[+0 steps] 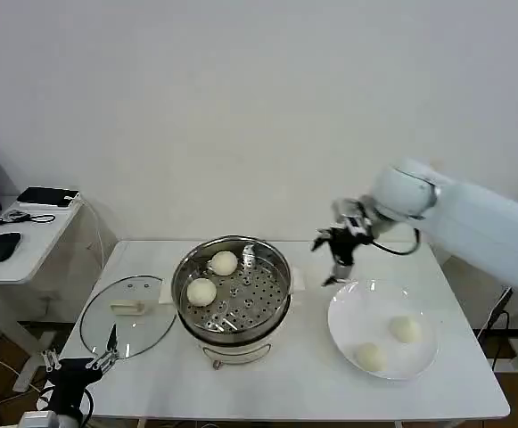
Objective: Take steamed baozi put them in steamer then cover it.
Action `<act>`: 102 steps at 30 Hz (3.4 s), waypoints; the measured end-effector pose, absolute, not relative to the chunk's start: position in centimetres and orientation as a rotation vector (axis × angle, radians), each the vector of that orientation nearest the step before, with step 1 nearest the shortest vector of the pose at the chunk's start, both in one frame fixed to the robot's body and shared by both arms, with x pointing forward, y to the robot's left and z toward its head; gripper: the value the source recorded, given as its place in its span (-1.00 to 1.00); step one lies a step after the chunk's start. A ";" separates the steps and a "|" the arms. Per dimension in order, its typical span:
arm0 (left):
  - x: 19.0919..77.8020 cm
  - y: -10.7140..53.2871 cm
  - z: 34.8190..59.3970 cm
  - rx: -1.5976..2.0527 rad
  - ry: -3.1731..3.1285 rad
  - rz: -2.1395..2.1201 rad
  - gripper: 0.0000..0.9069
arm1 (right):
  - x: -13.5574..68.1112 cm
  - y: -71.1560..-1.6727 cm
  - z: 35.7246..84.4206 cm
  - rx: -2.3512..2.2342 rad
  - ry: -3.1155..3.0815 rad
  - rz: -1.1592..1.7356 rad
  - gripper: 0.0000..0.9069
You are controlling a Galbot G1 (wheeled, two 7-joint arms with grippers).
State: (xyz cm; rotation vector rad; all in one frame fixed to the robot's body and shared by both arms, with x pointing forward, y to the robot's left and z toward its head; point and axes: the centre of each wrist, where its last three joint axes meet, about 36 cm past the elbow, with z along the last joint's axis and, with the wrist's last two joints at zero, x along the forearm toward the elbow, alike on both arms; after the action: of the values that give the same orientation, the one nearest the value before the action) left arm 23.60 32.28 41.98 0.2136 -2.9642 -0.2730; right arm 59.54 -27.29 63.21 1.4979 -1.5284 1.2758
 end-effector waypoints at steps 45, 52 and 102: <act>23.2 32.7 39.8 0.205 -2.896 -0.292 1.00 | 54.4 -34.6 47.9 1.388 -1.330 1.118 1.00; 23.3 33.0 39.5 0.214 -2.887 -0.292 1.00 | 54.9 -34.1 47.3 1.389 -1.326 1.117 1.00; 24.8 33.6 39.2 0.227 -2.908 -0.271 1.00 | 58.1 -33.0 55.3 1.460 -1.383 1.204 0.47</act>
State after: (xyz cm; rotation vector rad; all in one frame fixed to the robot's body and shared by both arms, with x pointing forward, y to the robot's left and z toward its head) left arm 24.77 33.59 39.15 0.2268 -2.9084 -0.2706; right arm 58.07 -32.95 55.26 1.4604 -1.3833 1.2036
